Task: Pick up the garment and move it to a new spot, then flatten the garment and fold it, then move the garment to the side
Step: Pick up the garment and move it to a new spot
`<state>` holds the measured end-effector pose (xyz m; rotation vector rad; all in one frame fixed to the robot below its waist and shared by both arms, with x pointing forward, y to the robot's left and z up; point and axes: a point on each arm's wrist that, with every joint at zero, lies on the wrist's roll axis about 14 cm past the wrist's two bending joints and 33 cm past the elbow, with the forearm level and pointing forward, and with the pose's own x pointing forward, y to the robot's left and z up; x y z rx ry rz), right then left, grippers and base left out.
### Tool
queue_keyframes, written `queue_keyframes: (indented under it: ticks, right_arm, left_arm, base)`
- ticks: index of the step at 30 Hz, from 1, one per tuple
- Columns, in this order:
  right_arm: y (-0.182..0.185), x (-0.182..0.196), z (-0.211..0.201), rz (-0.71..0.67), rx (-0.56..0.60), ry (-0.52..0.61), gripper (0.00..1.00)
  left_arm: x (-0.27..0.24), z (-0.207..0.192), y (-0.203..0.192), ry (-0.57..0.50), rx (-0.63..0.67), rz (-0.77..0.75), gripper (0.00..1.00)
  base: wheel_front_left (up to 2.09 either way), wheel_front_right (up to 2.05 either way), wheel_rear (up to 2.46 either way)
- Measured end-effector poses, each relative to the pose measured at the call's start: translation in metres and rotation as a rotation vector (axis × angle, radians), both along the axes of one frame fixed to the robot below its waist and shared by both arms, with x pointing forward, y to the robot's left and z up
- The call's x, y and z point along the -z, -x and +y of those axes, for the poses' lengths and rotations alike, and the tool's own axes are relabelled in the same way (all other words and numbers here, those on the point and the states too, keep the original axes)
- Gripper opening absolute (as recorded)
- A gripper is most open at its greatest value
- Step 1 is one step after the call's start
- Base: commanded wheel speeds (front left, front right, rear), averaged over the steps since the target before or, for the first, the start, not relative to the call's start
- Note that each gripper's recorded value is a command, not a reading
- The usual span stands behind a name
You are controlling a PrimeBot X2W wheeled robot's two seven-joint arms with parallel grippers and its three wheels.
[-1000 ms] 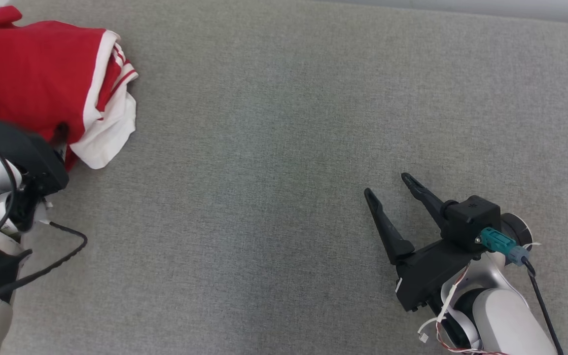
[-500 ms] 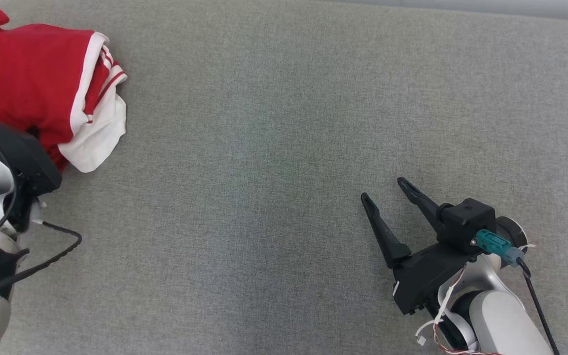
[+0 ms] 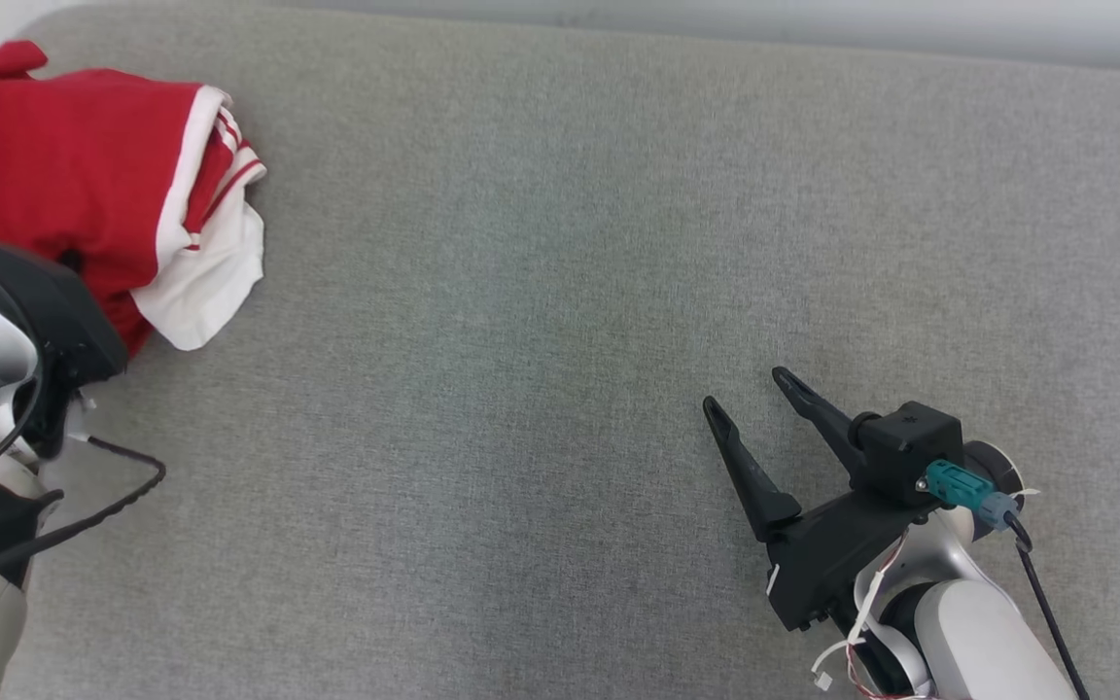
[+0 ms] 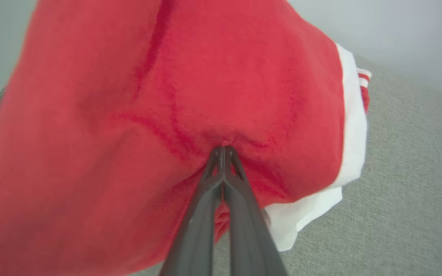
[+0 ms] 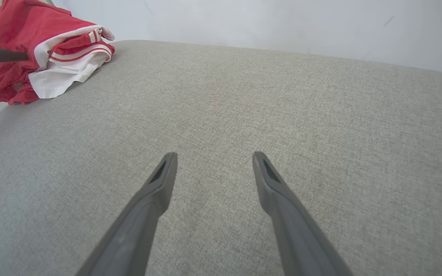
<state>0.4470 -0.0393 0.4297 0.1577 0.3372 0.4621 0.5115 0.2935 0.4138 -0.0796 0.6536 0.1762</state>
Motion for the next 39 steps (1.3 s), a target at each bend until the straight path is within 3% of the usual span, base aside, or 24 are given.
queue_keyframes:
  ticks: [13,23,28,39]
  right_arm:
    - [0.017,-0.024,0.010,-0.041,-0.021,-0.043,1.00]
    - [0.036,-0.046,0.003,-0.088,0.003,-0.063,1.00]
    - [0.043,-0.057,-0.011,-0.116,0.044,-0.069,1.00]
    - [0.062,-0.066,-0.058,-0.143,0.181,-0.080,1.00]
  left_arm:
    - [-0.088,-0.001,-0.010,-0.063,0.051,-0.229,0.00]
    - [-0.180,-0.036,-0.011,-0.072,0.163,-0.483,0.00]
    - [-0.218,-0.080,-0.012,-0.051,0.268,-0.576,0.00]
    - [-0.257,-0.218,0.001,0.012,0.609,-0.646,0.00]
  base:
    - [0.00,0.00,0.00]
    - [0.00,0.00,0.00]
    - [0.00,0.00,0.00]
    - [0.00,0.00,0.00]
